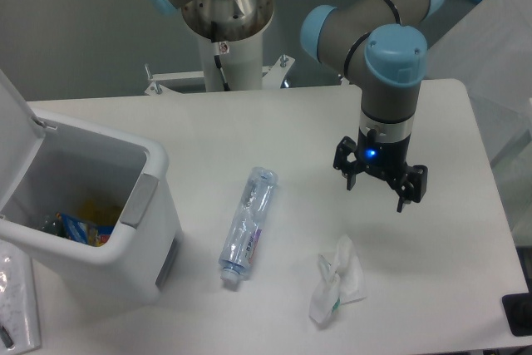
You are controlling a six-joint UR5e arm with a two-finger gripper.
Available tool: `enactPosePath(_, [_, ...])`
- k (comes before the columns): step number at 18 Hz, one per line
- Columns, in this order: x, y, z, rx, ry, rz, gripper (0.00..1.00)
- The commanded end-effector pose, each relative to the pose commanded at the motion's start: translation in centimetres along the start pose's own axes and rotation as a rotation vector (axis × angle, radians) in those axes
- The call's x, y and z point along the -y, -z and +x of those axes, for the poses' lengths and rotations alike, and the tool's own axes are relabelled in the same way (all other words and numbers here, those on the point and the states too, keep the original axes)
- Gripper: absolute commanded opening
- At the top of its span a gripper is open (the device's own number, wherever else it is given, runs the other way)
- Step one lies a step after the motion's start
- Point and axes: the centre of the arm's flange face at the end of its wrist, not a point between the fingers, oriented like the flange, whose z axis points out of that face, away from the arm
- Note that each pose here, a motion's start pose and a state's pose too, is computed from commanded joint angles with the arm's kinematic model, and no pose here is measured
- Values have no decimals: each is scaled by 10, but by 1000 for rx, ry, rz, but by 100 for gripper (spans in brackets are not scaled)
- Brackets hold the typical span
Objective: Place the trash in the trash can
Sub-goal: 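Move the gripper down over the crumpled white tissue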
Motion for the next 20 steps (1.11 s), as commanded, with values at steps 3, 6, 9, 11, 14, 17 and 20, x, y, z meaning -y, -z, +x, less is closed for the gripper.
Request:
enactPosePath(3, [1,1,0,5,4,4,100])
enactPosePath(6, [15,-14,6,-10,102,5,100])
enactPosePath(9, [26,-28,6,15,134,24,100])
enactPosePath(11, [35,-36,5,48,118,53,100])
enactPosePath(14, [40,-52,5,38,114,65,100])
enactPosePath(17, [49,-66,9,20,98,60,100])
enactPosePath(20, [64,-83,17,0,92,52,100])
